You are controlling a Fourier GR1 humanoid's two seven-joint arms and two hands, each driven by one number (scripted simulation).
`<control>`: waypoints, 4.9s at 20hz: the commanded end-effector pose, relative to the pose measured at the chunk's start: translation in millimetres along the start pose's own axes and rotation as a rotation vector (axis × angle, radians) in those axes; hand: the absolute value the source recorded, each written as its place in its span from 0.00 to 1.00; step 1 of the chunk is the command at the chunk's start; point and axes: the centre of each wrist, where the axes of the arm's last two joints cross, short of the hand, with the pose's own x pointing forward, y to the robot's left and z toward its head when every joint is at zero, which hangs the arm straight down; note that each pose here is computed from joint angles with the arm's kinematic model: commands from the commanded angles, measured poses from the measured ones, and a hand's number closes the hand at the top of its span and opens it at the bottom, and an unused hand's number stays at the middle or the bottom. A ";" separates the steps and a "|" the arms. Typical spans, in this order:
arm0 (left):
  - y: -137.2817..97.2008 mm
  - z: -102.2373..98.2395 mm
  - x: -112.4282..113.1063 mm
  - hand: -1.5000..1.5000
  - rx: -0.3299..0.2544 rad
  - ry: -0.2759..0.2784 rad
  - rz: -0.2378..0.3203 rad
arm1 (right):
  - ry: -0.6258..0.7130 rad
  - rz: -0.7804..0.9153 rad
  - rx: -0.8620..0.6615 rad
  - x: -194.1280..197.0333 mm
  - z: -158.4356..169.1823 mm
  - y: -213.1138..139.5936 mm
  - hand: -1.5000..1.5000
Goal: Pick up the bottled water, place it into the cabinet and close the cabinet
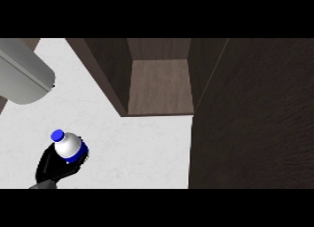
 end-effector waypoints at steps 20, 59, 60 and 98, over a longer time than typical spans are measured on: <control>-106.7 -24.8 -36.4 1.00 -0.071 -0.137 0.080 | -0.019 -0.009 -0.011 21.9 5.7 -3.3 0.00; -306.1 -180.1 99.9 1.00 0.000 -0.125 -0.356 | -0.075 0.021 0.004 12.5 0.4 -24.9 0.00; -292.1 -178.8 91.6 1.00 -0.003 -0.164 -0.432 | -0.091 -0.003 -0.008 17.7 -3.8 -16.4 0.00; -316.5 -220.3 148.7 0.00 -0.017 -0.378 -0.355 | -0.087 -0.022 0.098 3.9 -4.3 -23.9 0.00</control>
